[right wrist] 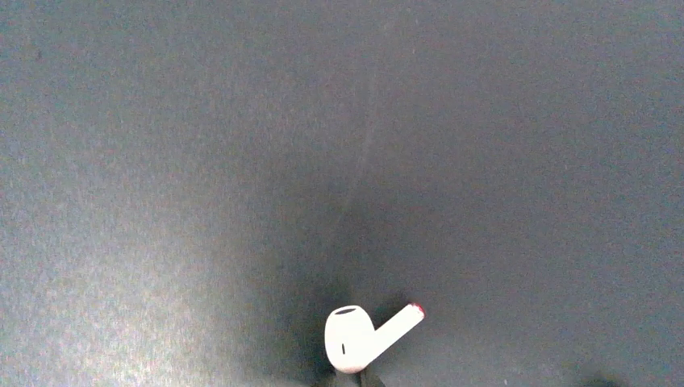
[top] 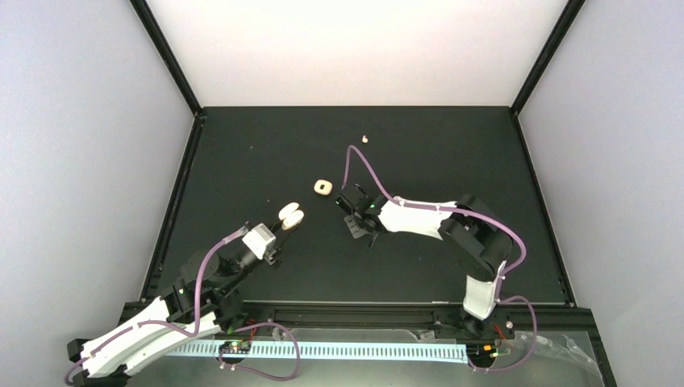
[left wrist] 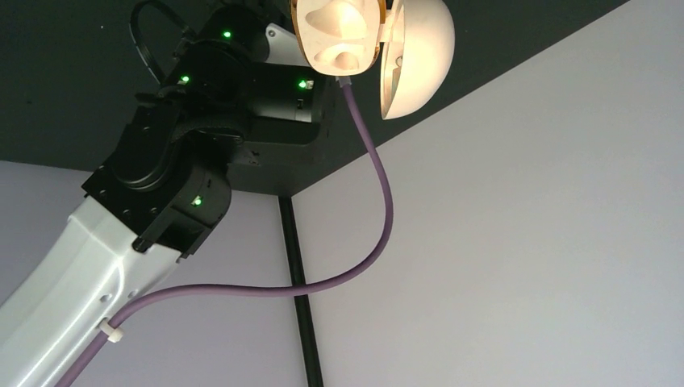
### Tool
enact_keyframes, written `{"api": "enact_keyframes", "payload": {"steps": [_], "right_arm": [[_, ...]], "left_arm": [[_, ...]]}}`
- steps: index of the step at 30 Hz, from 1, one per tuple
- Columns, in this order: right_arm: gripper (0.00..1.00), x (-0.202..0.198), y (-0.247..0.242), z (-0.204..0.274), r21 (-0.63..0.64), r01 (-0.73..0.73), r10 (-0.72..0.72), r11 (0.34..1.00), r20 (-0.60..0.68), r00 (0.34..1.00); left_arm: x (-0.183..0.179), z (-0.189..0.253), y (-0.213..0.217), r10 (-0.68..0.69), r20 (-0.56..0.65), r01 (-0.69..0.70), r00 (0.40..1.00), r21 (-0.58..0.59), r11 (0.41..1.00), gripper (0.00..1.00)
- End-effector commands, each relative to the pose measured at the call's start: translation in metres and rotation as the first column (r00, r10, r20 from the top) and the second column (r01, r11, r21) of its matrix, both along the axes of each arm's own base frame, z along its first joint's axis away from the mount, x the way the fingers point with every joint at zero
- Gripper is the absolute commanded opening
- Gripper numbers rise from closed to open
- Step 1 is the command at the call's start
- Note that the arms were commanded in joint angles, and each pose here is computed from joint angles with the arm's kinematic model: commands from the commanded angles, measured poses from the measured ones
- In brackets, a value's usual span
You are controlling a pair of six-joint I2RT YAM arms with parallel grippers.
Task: Insert the wireless bluetooth earbuds into the charging case
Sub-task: Pick up the earbud from the center of the board.
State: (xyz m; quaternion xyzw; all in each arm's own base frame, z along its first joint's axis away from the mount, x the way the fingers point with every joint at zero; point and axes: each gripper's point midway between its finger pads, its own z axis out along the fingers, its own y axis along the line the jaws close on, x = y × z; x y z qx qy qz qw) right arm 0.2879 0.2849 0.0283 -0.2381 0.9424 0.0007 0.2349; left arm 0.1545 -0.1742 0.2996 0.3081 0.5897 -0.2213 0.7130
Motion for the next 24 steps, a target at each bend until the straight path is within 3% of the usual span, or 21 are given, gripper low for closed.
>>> {"api": "enact_keyframes", "payload": {"steps": [1,13,17,24], "right_arm": [[0.07,0.017,0.008,0.005,0.023,0.031,-0.032,0.999,0.027,0.999],[0.07,0.033,0.052,0.041,0.177,-0.042,0.038,0.983,0.026,0.999],[0.07,0.039,0.042,0.067,0.217,-0.038,0.022,0.976,0.075,0.997],[0.07,0.058,0.012,0.047,0.202,0.061,-0.067,0.977,0.021,0.998]], "left_arm": [[-0.004,0.018,0.005,0.0,0.031,0.001,1.0,-0.018,1.0,0.02],[0.0,0.013,0.003,0.012,0.022,-0.012,1.0,0.005,1.0,0.02],[0.0,0.013,0.001,0.01,0.024,-0.01,1.0,0.01,1.0,0.02],[0.0,0.011,0.0,0.006,0.022,-0.007,1.0,0.018,1.0,0.02]]}}
